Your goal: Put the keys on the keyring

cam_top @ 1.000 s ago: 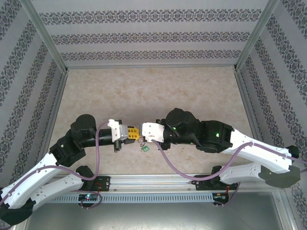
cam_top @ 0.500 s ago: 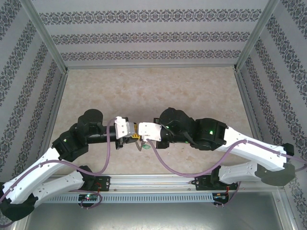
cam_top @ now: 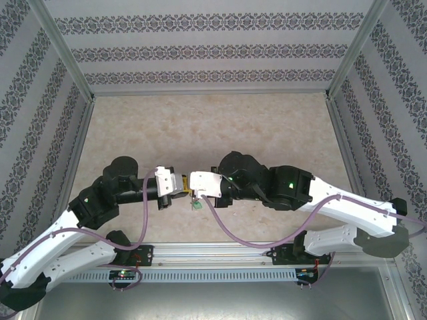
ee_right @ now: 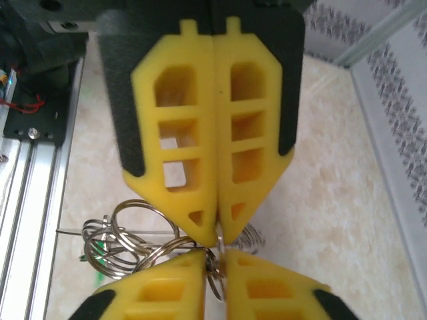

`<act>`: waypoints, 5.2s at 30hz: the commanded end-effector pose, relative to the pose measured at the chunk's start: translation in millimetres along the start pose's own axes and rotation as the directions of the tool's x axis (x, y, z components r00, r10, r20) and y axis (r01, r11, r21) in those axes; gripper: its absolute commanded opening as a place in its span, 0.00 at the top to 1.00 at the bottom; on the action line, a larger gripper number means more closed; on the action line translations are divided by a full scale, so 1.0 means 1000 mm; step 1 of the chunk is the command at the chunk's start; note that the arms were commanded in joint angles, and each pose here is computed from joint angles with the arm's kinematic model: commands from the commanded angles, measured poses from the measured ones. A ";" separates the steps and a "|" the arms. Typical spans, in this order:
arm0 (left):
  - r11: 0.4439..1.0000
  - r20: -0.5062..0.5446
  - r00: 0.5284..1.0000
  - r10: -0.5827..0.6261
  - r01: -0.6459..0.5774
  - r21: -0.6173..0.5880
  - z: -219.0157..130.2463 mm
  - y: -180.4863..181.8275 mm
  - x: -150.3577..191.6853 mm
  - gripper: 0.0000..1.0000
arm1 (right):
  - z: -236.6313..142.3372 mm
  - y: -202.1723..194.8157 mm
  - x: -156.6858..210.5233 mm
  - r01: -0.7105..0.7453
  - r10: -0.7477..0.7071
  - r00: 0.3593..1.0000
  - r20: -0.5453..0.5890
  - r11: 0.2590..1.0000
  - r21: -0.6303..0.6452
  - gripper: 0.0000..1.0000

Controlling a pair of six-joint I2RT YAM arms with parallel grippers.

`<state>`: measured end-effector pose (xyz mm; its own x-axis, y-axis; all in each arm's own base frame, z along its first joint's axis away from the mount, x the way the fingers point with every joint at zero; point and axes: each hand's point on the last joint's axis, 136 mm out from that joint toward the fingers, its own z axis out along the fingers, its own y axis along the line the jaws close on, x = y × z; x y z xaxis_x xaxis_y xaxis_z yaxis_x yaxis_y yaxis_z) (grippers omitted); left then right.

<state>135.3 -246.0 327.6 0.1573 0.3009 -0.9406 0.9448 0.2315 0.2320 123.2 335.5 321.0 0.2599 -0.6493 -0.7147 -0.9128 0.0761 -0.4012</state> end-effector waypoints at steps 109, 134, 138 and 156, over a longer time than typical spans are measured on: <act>0.984 -0.120 0.978 0.170 -0.162 0.075 -0.001 0.004 -0.014 0.89 | -0.012 -0.001 -0.015 0.111 -0.111 0.994 -0.017 0.994 -0.022 1.00; 0.998 0.195 0.979 0.060 -0.060 -0.006 -0.019 0.000 -0.058 1.00 | -0.024 -0.008 -0.019 0.029 -0.033 0.996 0.085 0.998 0.051 0.79; 0.998 0.207 0.977 0.055 -0.054 -0.008 -0.020 0.000 -0.060 1.00 | -0.028 -0.011 -0.018 0.019 -0.026 0.995 0.093 0.997 0.074 0.78; 0.999 0.260 0.964 0.051 -0.049 -0.014 -0.026 -0.002 -0.068 1.00 | -0.031 -0.006 -0.010 -0.125 0.107 0.977 0.186 0.989 0.085 0.60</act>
<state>124.0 -244.2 376.0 0.2289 0.1419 -0.9630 0.9361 0.2393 0.2578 118.9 314.7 345.7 0.2528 -0.5321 -0.8081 -0.8967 0.1847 -0.4022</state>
